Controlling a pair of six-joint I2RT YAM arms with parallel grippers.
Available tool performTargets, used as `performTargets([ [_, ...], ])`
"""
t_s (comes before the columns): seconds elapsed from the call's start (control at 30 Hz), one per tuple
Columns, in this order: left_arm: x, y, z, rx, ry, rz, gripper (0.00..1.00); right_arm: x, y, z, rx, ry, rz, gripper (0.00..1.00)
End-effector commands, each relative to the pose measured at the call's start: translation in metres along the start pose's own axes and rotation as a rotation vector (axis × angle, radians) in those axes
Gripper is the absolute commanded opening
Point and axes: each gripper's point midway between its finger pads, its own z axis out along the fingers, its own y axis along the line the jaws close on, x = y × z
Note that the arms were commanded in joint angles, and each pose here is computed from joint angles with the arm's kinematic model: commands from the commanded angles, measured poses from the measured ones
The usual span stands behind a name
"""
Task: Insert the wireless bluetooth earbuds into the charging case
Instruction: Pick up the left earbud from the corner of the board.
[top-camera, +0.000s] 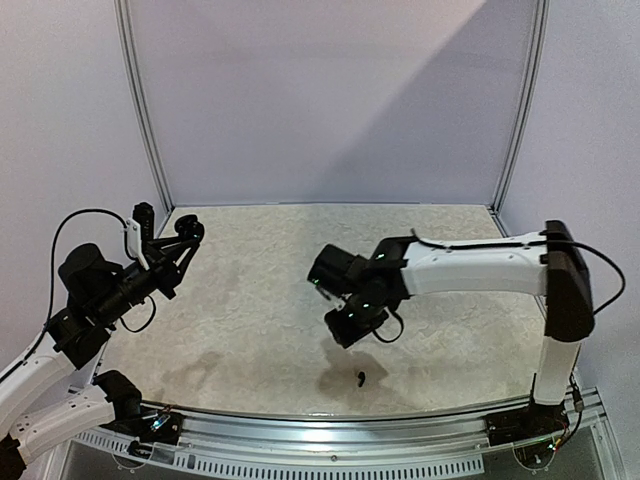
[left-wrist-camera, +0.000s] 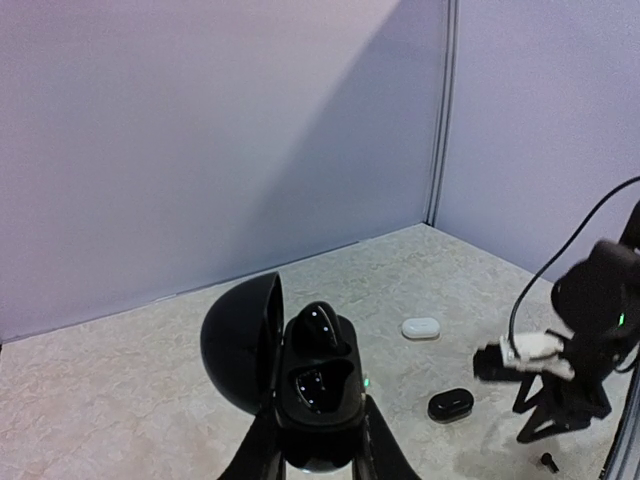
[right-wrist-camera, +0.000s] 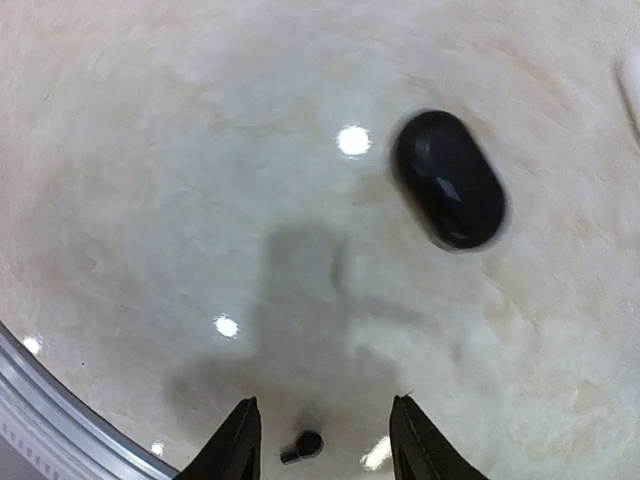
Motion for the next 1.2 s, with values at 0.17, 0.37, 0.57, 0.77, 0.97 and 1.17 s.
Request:
performTargets([
  [0.17,-0.002,0.0,0.002,0.009,-0.017,-0.008,0.0,0.048,-0.011,-0.015,-0.207,-0.023,0.644,0.39],
  [0.37,-0.002,-0.001,0.002,0.015,-0.018,-0.011,0.0,0.065,0.001,0.01,-0.261,0.051,0.667,0.27],
  [0.57,-0.003,0.0,0.002,0.009,-0.013,-0.002,0.0,0.07,0.003,0.021,-0.256,0.076,0.65,0.24],
  [0.77,-0.002,0.001,0.002,0.008,-0.01,0.003,0.0,0.079,-0.006,0.024,-0.203,0.09,0.654,0.19],
  [0.97,0.0,0.001,0.003,0.008,-0.007,-0.006,0.0,0.082,-0.016,0.014,-0.186,0.069,0.668,0.13],
  [1.17,-0.001,0.001,0.003,0.006,-0.008,-0.001,0.0,0.086,-0.013,0.019,-0.193,0.089,0.665,0.12],
])
